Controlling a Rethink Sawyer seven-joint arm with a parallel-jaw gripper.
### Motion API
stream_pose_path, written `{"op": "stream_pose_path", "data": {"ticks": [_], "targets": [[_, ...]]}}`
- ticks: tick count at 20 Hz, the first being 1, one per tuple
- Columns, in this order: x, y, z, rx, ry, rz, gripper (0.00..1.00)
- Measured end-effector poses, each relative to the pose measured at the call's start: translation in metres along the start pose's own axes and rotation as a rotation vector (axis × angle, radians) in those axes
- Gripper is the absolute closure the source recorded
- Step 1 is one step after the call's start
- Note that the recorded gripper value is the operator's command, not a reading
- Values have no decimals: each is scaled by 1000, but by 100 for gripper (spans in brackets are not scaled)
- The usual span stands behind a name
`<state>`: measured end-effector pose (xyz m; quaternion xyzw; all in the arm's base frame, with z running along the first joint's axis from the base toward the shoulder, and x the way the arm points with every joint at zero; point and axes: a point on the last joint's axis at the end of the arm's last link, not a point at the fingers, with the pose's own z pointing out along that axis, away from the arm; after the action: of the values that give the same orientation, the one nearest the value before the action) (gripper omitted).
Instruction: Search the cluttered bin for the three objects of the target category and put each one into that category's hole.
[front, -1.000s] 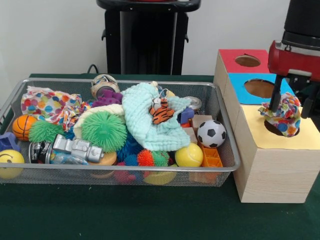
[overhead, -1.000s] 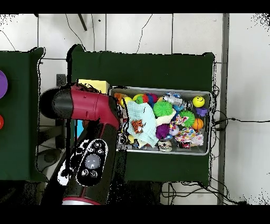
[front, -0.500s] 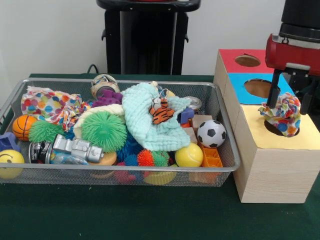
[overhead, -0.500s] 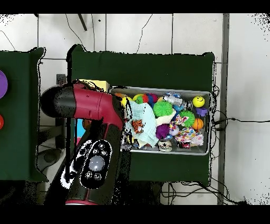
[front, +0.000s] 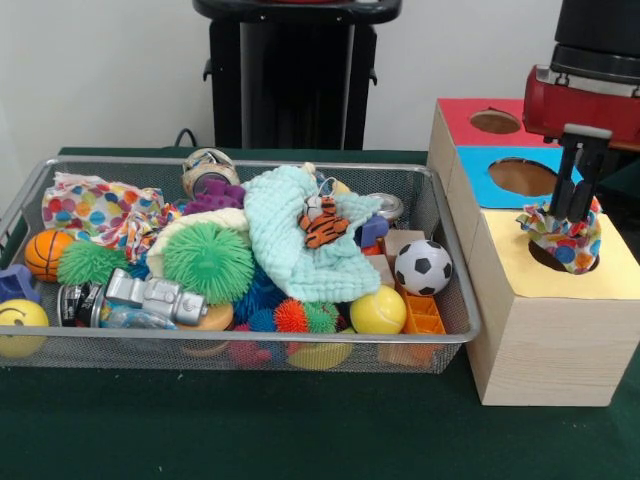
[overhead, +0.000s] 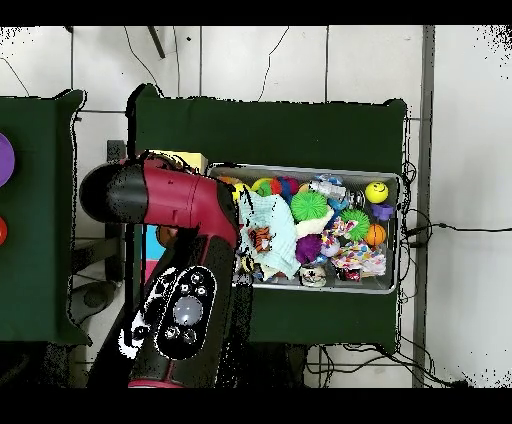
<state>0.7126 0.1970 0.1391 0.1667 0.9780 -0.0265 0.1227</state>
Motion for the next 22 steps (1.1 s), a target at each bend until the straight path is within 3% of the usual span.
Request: {"op": "stream_pose_path", "data": {"ticks": [22], "targets": [[46,-19,-19,20,72,21,100]]}}
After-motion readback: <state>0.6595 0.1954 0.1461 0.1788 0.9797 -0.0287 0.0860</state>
